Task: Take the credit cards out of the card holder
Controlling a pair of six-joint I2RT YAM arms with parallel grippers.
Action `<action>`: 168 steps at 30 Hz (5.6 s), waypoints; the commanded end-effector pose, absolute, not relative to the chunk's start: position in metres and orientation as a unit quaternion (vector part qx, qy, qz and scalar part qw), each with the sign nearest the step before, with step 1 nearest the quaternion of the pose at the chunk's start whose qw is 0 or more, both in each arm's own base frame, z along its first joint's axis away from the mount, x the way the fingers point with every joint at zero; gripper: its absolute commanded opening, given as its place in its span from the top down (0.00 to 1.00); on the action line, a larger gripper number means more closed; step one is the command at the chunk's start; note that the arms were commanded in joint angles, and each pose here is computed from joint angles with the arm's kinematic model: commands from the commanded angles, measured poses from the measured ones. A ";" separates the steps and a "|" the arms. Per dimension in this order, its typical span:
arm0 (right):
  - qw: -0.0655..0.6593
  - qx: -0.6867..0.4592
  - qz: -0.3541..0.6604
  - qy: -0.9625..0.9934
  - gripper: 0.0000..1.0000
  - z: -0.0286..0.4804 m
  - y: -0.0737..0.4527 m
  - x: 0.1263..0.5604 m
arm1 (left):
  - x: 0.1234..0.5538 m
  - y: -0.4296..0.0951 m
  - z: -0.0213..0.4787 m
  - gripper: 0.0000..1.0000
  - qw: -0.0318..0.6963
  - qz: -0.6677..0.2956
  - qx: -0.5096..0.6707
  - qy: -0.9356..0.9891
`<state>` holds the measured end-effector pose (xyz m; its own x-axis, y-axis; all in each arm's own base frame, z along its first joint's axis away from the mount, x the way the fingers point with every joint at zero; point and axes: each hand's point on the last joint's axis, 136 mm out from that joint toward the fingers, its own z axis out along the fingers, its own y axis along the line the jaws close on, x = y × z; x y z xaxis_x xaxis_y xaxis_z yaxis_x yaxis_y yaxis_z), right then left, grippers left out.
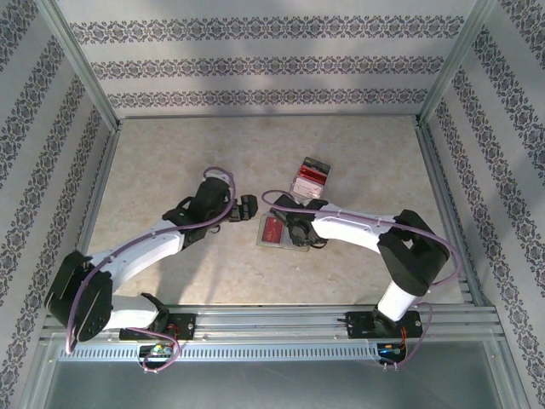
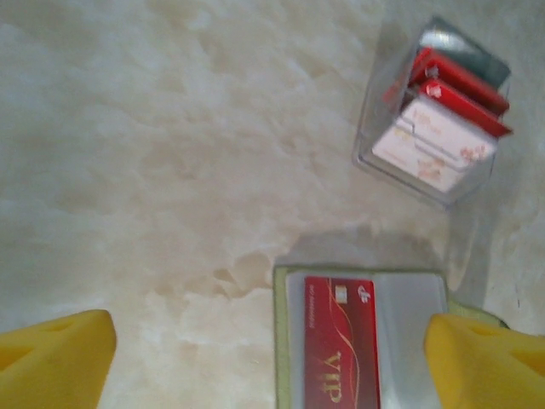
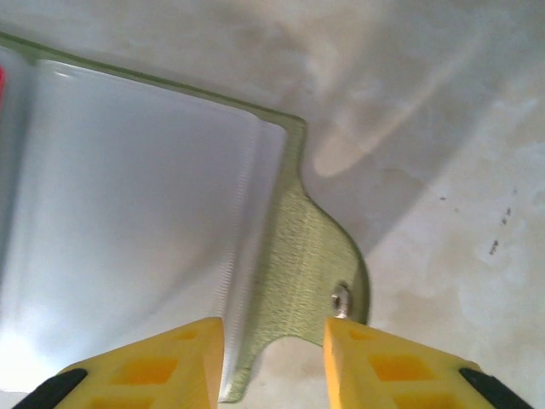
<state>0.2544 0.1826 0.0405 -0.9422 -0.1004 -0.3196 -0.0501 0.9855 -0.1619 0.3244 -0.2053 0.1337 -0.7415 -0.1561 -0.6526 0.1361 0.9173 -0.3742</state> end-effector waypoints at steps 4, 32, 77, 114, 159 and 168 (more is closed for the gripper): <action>0.183 -0.008 -0.045 0.982 0.68 0.050 0.176 0.254 | 0.315 -0.232 0.104 0.23 0.324 -0.209 0.025 0.922; 0.134 0.089 0.318 0.934 0.73 0.055 0.265 0.282 | 0.281 -0.282 0.029 0.75 0.217 -0.279 0.042 0.934; 0.132 0.106 0.294 0.941 0.75 0.032 0.249 0.278 | 0.296 -0.296 0.027 0.94 0.220 -0.269 0.041 0.937; 0.130 0.088 0.467 0.870 0.77 0.055 0.280 0.286 | 0.290 -0.294 0.023 0.96 0.207 -0.269 0.045 0.939; 0.135 0.147 0.548 0.812 0.87 0.048 0.254 0.294 | 0.293 -0.280 0.025 0.89 0.211 -0.228 0.031 0.950; 0.133 0.154 0.540 0.817 0.92 0.041 0.251 0.293 | 0.294 -0.281 0.032 0.85 0.220 -0.233 0.033 0.947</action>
<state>0.2915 0.2531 0.0402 -0.9192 0.3921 -0.0369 0.1242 0.3775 0.9176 0.2987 -0.2826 0.0287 -0.9001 -0.0529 -0.4325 0.1635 0.8790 -0.4479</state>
